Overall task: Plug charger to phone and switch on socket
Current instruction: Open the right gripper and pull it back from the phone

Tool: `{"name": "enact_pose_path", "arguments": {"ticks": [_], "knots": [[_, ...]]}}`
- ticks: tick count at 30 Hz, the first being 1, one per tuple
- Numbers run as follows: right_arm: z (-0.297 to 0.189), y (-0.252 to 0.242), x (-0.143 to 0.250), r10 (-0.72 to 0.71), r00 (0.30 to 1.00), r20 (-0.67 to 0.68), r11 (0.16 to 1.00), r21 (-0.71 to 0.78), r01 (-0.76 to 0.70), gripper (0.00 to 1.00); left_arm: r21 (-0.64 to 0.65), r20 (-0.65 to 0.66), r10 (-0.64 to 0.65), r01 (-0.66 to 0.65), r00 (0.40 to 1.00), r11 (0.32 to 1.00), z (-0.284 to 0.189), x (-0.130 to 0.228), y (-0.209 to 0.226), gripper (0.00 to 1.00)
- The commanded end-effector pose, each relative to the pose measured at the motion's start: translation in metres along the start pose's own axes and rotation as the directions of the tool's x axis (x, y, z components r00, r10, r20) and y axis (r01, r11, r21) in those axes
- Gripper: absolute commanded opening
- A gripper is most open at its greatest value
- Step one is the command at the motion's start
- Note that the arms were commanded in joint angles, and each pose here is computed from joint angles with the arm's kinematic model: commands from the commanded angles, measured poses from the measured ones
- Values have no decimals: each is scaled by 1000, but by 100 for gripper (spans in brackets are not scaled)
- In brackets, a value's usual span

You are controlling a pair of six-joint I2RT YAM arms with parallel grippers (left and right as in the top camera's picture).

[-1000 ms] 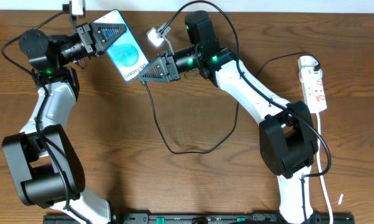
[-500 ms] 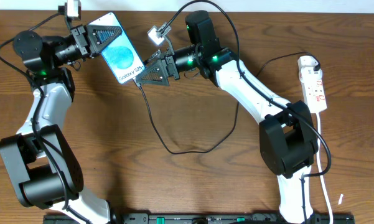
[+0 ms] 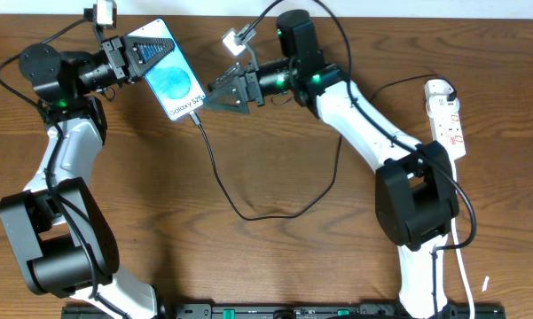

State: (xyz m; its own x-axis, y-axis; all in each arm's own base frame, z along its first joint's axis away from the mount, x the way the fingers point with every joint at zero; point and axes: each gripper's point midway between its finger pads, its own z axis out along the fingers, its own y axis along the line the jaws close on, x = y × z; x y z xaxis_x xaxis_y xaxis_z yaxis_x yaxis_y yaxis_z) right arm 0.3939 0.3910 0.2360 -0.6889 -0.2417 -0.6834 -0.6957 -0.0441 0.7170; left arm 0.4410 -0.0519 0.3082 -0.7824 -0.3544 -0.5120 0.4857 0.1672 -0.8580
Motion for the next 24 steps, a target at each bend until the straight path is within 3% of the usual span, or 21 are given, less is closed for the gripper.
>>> {"name": "enact_pose_path", "arguments": {"ticks": [1, 8, 15, 24], "knots": [[-19, -13, -9, -9, 999, 33, 999, 36, 8, 99, 5, -12, 13, -13, 1000, 1000, -1, 0, -8, 7], [-53, -57, -8, 111, 989, 101, 965, 227, -132, 99, 5, -12, 13, -13, 1000, 1000, -1, 0, -8, 7], [-86, -112, 14, 244, 955, 171, 811, 503, -297, 99, 4, -7, 29, -28, 1000, 1000, -1, -1, -7, 7], [-93, -120, 16, 235, 955, 180, 779, 552, -296, 99, -2, -1, 25, -25, 1000, 1000, -1, 2, 7, 7]]}}
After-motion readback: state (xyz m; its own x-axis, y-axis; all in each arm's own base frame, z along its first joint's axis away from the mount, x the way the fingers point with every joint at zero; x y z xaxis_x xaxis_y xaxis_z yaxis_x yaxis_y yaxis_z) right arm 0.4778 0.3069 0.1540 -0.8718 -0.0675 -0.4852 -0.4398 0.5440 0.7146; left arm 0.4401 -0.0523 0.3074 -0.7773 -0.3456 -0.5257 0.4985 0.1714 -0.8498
